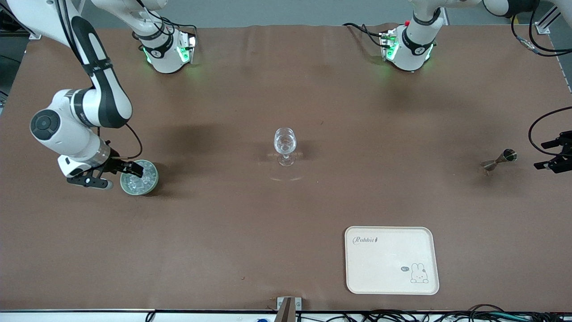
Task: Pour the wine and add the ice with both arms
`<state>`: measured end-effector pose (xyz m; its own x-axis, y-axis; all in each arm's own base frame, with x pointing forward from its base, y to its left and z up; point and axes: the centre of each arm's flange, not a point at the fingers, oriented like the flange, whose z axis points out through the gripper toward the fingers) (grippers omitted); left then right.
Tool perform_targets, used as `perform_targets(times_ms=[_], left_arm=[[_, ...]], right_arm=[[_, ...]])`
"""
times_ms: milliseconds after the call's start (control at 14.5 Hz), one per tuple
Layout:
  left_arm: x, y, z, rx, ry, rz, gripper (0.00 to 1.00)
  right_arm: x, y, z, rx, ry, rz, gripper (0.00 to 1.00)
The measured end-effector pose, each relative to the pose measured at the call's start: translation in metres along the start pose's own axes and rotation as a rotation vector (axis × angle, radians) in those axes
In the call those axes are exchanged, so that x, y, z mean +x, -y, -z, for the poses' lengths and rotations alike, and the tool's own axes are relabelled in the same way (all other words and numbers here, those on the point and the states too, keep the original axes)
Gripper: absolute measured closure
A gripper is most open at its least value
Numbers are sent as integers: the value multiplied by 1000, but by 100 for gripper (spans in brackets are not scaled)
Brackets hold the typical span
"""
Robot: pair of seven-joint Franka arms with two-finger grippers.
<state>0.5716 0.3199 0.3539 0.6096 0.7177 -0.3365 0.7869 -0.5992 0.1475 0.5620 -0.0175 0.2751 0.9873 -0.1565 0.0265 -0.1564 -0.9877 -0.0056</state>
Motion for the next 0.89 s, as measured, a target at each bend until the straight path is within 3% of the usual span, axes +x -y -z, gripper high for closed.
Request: perform_targets(times_ms=[275, 688, 894], left_arm=[[35, 30, -6, 34, -14, 35, 0], [65, 91, -49, -130, 130, 156, 0], [71, 111, -75, -177, 206, 206, 0]], right_arm=[[-5, 0, -26, -11, 24, 13, 4], [-15, -1, -50, -17, 35, 25, 14], [-16, -1, -55, -19, 45, 26, 19]])
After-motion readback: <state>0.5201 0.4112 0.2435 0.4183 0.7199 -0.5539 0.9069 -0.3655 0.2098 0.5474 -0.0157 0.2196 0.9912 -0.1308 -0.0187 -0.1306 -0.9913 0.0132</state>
